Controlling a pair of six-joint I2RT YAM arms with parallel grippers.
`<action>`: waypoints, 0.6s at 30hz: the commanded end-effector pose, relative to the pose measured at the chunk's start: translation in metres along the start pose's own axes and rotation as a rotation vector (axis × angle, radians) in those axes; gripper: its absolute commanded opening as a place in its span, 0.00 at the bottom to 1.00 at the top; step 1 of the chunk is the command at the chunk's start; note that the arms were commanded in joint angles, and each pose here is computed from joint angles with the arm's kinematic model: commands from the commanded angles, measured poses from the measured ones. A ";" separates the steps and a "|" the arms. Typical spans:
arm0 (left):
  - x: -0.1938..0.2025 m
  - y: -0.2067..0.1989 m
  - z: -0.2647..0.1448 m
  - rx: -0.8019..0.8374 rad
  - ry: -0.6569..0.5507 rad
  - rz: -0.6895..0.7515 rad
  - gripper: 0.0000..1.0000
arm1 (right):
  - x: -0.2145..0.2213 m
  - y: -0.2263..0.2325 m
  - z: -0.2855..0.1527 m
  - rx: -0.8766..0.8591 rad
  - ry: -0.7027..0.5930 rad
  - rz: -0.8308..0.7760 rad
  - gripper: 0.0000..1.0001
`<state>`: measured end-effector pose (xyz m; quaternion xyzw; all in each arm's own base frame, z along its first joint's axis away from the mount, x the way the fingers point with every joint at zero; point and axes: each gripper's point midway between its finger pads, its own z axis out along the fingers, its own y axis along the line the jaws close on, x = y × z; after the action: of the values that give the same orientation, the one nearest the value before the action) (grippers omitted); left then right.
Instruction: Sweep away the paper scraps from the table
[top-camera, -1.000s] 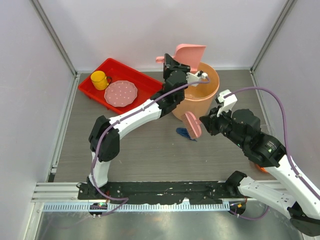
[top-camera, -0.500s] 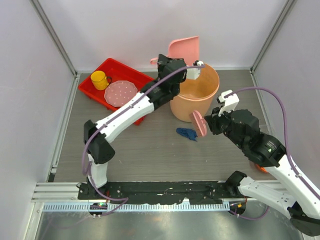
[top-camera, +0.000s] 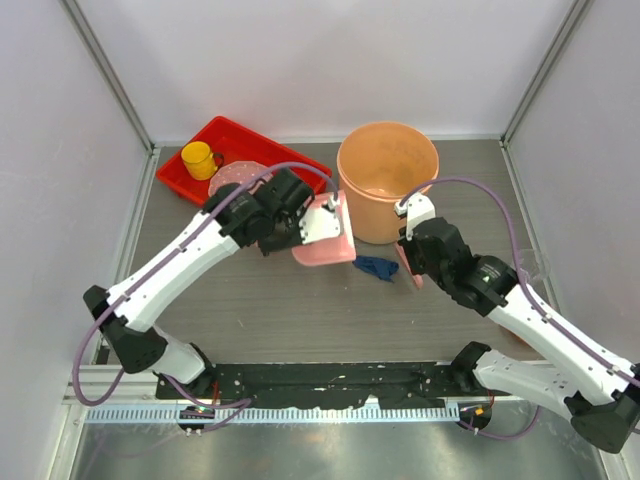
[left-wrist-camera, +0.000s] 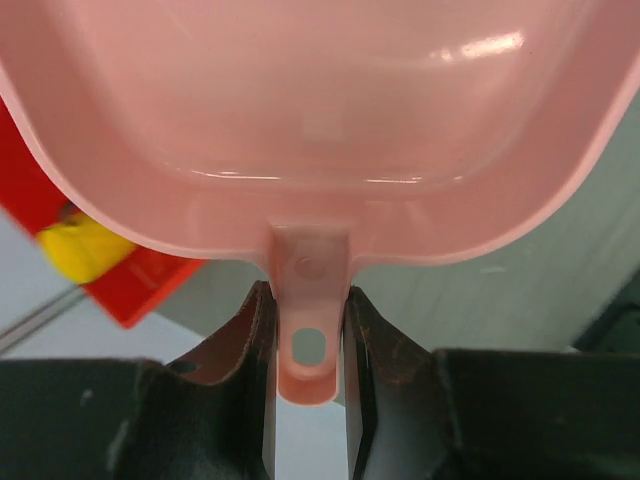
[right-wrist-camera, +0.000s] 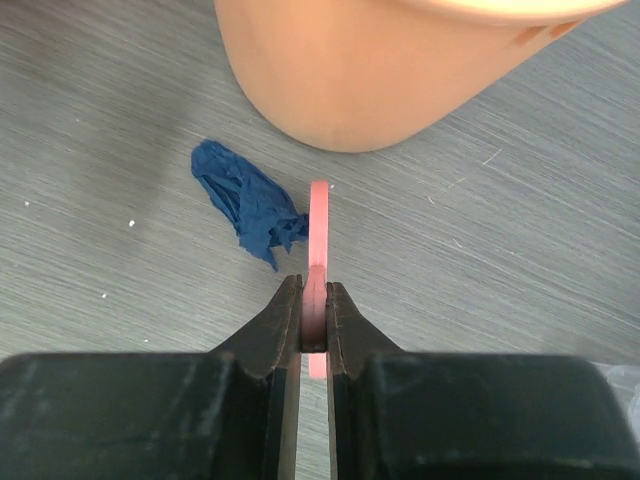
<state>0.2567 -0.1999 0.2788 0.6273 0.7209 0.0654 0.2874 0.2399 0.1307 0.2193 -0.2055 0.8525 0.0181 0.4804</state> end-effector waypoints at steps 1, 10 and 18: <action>0.051 -0.076 0.020 0.301 0.181 -0.031 0.00 | -0.013 -0.002 0.014 0.035 -0.043 -0.011 0.01; 0.063 -0.116 0.086 0.442 0.253 -0.056 0.00 | -0.008 -0.006 0.029 0.053 -0.031 0.007 0.01; 0.075 -0.132 0.136 0.558 0.375 -0.122 0.00 | -0.006 -0.002 0.043 0.047 -0.024 0.014 0.01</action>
<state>0.1983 -0.1819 0.0948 0.6350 0.7720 -0.0131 -0.0253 0.2645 0.1321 0.1925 -0.1982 0.8601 -0.0066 0.4700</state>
